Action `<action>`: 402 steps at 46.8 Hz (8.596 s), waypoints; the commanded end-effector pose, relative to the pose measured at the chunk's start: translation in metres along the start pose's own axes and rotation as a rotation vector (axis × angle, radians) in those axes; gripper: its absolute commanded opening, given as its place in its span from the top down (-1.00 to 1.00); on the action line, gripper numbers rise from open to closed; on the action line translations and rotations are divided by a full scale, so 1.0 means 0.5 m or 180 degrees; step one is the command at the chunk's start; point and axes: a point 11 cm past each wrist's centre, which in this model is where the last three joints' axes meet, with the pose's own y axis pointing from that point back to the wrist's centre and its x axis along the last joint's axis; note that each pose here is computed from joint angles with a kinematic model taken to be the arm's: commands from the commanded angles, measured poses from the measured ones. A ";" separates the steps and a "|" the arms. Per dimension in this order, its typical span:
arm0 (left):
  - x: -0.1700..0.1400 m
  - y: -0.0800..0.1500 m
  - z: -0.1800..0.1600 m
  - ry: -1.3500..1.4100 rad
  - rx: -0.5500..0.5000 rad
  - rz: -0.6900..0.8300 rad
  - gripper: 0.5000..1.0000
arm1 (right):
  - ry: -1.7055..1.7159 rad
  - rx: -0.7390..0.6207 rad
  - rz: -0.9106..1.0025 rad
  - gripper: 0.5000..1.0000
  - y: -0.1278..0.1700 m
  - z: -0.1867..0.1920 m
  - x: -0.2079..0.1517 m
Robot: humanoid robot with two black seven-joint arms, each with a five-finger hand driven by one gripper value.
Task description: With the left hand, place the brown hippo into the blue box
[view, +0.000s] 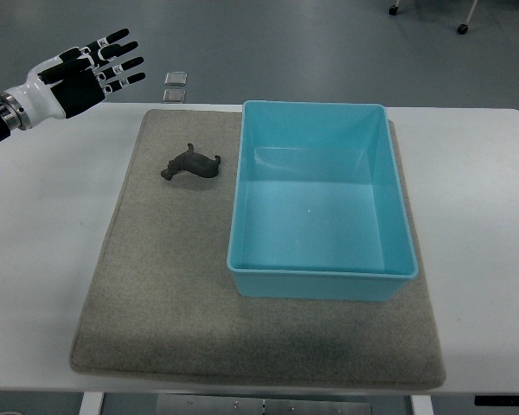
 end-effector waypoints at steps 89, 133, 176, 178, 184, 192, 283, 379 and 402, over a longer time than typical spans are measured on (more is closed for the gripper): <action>-0.060 -0.056 -0.031 -0.5078 0.1129 -0.0447 -0.99 | 0.0000 -0.0004 0.0000 -0.74 0.000 0.000 0.000; -0.097 -0.117 -0.182 -0.5788 0.1012 -0.0793 -0.96 | 0.0001 0.0005 0.0000 -0.74 0.000 -0.002 0.000; -0.104 -0.125 -0.186 -0.5943 0.1024 -0.0859 0.03 | 0.0000 0.0001 0.0000 -0.74 0.000 0.000 0.000; -0.104 -0.125 -0.186 -0.5943 0.1024 -0.0859 0.03 | 0.0000 0.0001 0.0000 -0.74 0.000 0.000 0.000; -0.104 -0.125 -0.186 -0.5945 0.1019 -0.0856 0.08 | 0.0000 0.0001 0.0000 -0.74 0.000 0.000 0.000; -0.105 -0.126 -0.186 -0.5943 0.1017 -0.0860 0.24 | 0.0000 0.0001 0.0000 -0.74 0.000 0.000 0.000; -0.394 -0.113 0.023 -0.6267 0.0199 -0.1661 1.00 | 0.0000 0.0001 0.0000 -0.74 0.000 0.000 0.000; -0.386 -0.195 -0.084 -0.3683 0.0000 -0.1262 -0.99 | 0.0000 0.0001 0.0000 -0.74 0.000 0.000 0.000; -0.236 -0.158 0.008 -0.2338 0.0144 -0.0904 -1.00 | 0.0000 0.0001 0.0000 -0.74 0.000 0.000 0.000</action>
